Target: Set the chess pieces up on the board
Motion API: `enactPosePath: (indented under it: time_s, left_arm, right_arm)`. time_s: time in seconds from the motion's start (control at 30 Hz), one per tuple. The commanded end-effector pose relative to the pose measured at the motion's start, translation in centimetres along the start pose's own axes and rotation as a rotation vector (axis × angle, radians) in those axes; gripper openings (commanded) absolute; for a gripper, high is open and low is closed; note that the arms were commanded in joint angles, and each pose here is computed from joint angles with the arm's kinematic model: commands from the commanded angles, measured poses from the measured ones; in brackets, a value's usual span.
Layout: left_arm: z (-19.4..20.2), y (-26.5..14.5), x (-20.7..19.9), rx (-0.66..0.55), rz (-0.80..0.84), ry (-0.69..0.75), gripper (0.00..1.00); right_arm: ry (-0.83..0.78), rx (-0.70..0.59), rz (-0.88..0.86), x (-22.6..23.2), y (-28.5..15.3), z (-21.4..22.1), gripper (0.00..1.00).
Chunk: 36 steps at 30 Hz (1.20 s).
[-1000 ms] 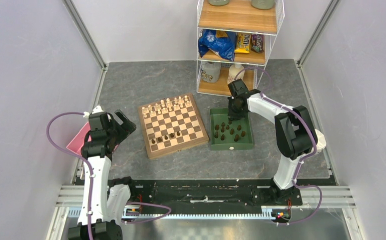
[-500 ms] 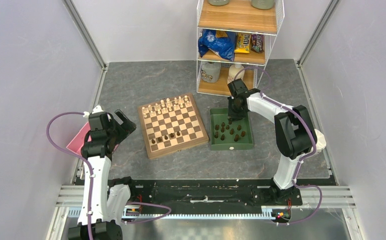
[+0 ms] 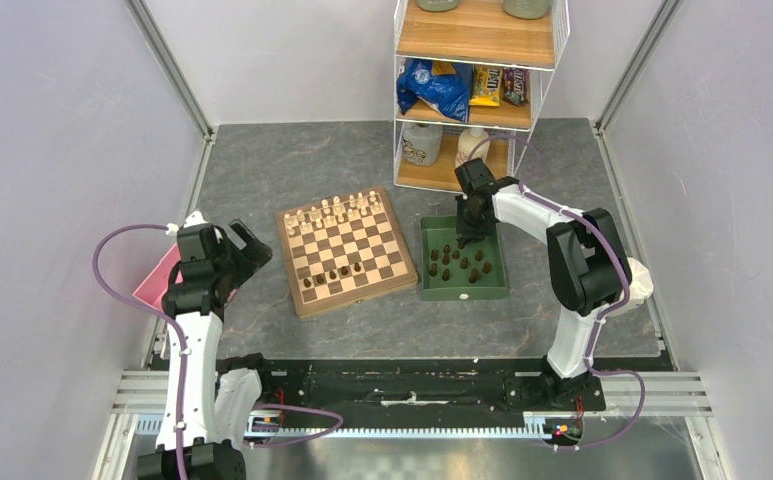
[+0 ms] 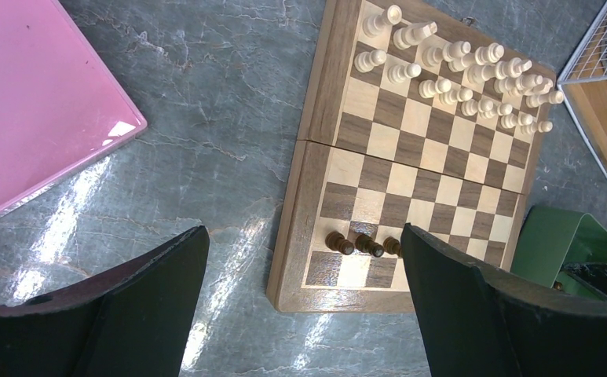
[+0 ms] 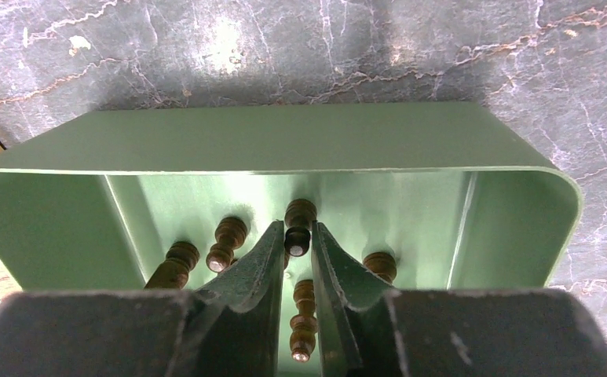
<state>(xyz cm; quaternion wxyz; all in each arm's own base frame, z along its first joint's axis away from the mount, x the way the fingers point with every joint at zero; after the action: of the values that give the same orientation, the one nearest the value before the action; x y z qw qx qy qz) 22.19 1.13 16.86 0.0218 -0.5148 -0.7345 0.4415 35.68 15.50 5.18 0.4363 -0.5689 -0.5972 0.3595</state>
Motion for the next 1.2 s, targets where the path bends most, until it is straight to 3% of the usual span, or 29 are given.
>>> enactPosePath:
  time_s: [0.0, 0.23, 0.43, 0.63, 0.9, 1.17]
  left_arm:
    - [-0.4, 0.0, -0.6, -0.014, 0.028, -0.024, 0.99]
    - [-0.4, -0.1, -0.5, -0.017, 0.027, -0.025, 0.99]
    - [-0.6, -0.2, -0.5, -0.028, 0.026, -0.021, 0.99]
    - [-0.6, -0.3, -0.4, -0.033, 0.022, -0.023, 0.99]
    - [-0.8, -0.4, -0.4, -0.046, 0.024, -0.024, 0.99]
    - [-0.7, -0.4, -0.3, -0.042, 0.022, -0.024, 0.99]
  right_arm:
    - [-0.013, -0.035, -0.007, 0.4, -0.6, -1.4, 0.25]
    - [-0.022, -0.087, -0.027, 0.9, -2.6, -2.1, 0.12]
    - [-0.056, -0.211, -0.056, 2.0, -8.2, -3.7, 0.12]
    - [-0.162, -0.265, -0.144, 6.8, -12.1, -3.1, 0.12]
    - [-0.334, -0.204, -0.211, 15.8, -10.2, -0.1, 0.13]
    - [-0.396, -0.152, -0.217, 20.0, -7.7, 2.4, 0.14]
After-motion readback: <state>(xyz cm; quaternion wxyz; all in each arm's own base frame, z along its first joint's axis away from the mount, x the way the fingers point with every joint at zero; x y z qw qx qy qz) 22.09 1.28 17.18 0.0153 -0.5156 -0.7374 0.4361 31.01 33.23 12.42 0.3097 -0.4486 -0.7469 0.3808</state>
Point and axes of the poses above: each gripper's point midway between its finger pads, its own y axis out along the fingers, its own x axis along the line the jaws close on, z = x × y, the point moved 2 cm from there along -y, back along the fingers, and after that the axes turned 1 degree about -y, right-handed, at the moved point
